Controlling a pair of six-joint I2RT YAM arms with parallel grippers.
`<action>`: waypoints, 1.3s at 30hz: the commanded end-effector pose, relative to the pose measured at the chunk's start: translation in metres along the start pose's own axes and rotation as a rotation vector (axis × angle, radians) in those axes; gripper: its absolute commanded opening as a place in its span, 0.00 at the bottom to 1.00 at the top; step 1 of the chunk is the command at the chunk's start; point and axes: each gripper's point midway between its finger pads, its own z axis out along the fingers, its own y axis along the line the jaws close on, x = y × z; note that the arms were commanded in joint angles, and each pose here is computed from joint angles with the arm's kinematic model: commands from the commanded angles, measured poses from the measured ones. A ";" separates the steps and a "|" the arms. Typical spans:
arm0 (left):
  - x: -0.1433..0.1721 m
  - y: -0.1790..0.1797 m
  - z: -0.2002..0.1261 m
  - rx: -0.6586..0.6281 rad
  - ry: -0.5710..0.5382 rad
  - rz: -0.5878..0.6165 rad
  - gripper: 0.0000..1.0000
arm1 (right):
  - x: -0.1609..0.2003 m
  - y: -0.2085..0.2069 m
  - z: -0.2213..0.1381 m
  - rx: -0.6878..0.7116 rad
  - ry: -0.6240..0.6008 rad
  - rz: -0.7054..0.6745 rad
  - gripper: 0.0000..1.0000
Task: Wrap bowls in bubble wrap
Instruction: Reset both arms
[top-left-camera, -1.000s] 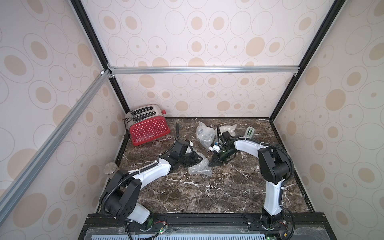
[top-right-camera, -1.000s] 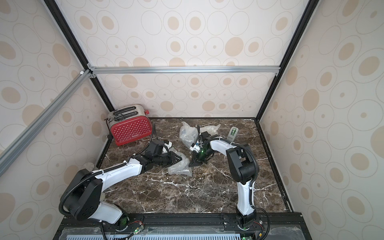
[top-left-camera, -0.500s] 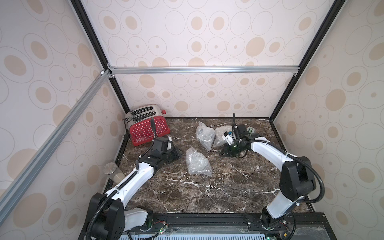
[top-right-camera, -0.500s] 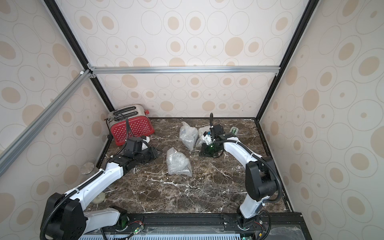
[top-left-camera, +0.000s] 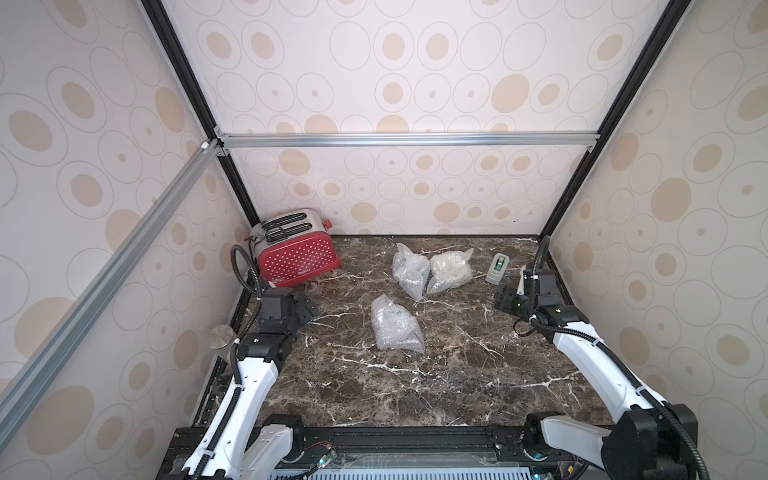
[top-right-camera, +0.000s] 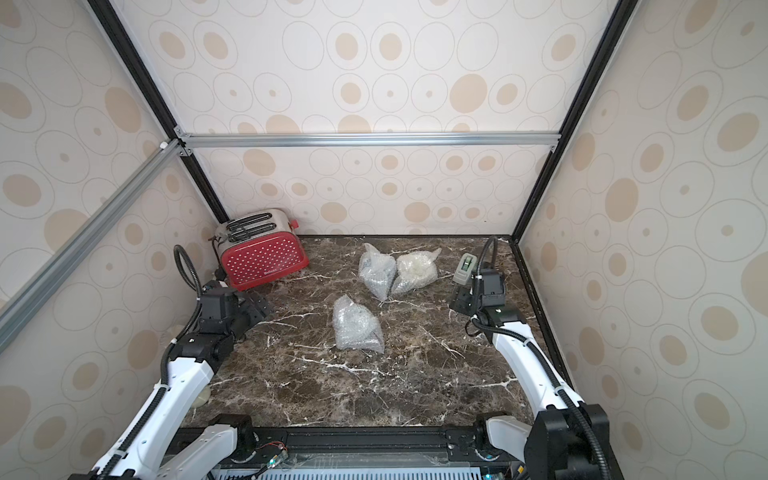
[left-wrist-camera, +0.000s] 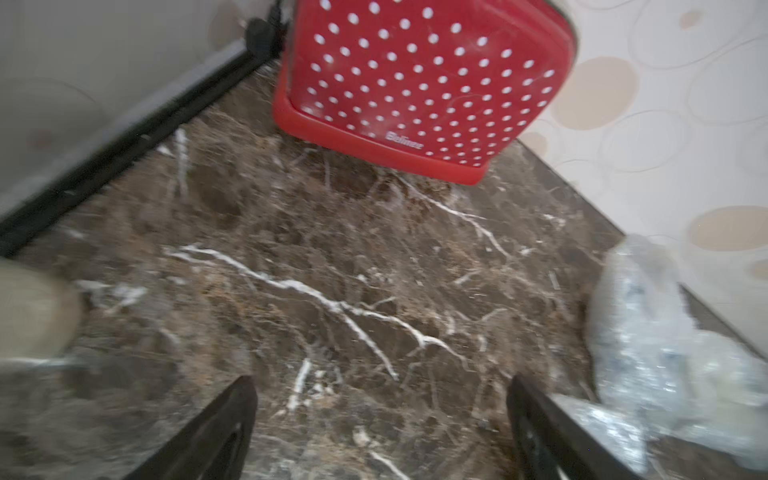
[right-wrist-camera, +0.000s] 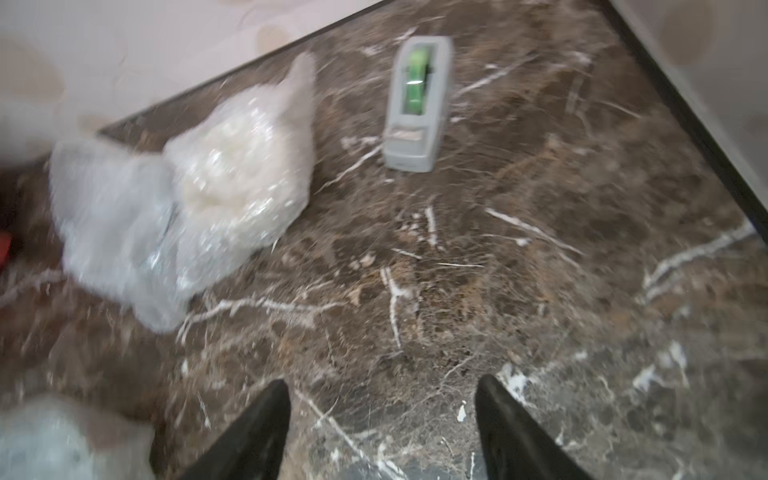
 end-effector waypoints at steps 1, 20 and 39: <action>-0.013 0.042 -0.002 -0.211 -0.121 0.052 0.99 | -0.018 -0.047 -0.003 0.232 -0.167 0.076 0.96; -0.012 0.065 0.050 -0.289 -0.359 0.333 0.99 | 0.002 -0.072 0.040 0.278 -0.445 -0.157 1.00; 0.005 -0.006 0.130 0.026 -0.338 0.552 0.99 | 0.010 -0.026 0.089 0.072 -0.424 -0.307 1.00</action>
